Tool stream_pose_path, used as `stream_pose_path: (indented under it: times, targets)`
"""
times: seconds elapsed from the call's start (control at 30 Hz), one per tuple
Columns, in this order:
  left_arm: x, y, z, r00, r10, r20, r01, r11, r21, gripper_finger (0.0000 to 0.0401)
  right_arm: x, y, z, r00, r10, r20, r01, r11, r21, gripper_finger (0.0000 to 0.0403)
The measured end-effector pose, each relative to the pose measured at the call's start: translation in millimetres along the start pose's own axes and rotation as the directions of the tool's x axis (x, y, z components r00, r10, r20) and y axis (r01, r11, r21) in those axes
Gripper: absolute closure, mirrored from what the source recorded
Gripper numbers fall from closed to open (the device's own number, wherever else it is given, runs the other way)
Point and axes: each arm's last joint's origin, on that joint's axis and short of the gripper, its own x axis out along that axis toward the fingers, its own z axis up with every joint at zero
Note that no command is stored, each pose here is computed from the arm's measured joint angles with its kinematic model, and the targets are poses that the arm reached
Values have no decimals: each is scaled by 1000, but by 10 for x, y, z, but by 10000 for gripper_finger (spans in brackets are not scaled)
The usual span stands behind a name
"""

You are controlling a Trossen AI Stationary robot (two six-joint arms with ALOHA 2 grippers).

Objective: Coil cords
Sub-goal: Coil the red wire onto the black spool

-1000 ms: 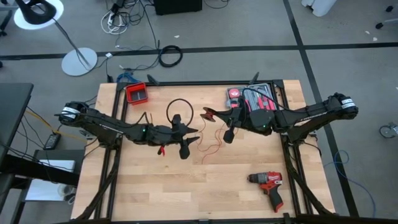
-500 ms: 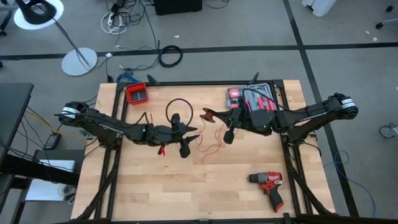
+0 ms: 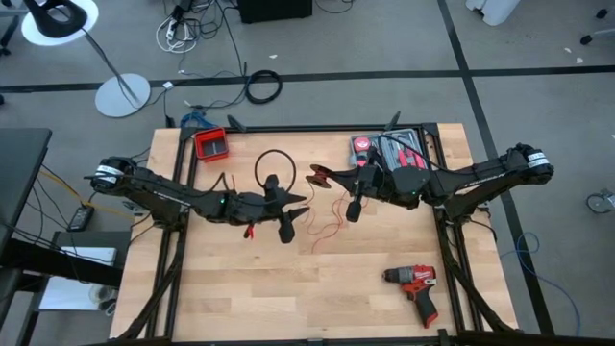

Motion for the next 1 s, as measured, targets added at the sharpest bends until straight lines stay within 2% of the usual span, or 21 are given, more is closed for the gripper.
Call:
stream_pose_path:
  times: [0.2, 0.47, 0.77, 0.87, 1.0]
  targets:
    - [9, -29, 122, 1000, 8, 5, -9, 999, 44, 283, 0, 0, -6, 1000, 0, -5, 0, 1000, -3, 403]
    - [12, -45, 166, 999, 1, -48, 4, 994, 109, 392, 0, 1, -22, 1000, 1, -20, -2, 1000, -13, 403]
    - [11, -54, 188, 999, 4, -50, -1, 999, 55, 399, -1, -8, -44, 999, -35, -42, 34, 999, -27, 403]
    - [82, -68, 135, 998, 38, -43, -36, 998, 50, 400, 43, 8, -57, 999, -42, -32, 42, 999, -4, 403]
    - [239, -126, 67, 997, 52, -54, -50, 997, 53, 400, 176, 66, -190, 996, -51, -78, 50, 999, -11, 403]
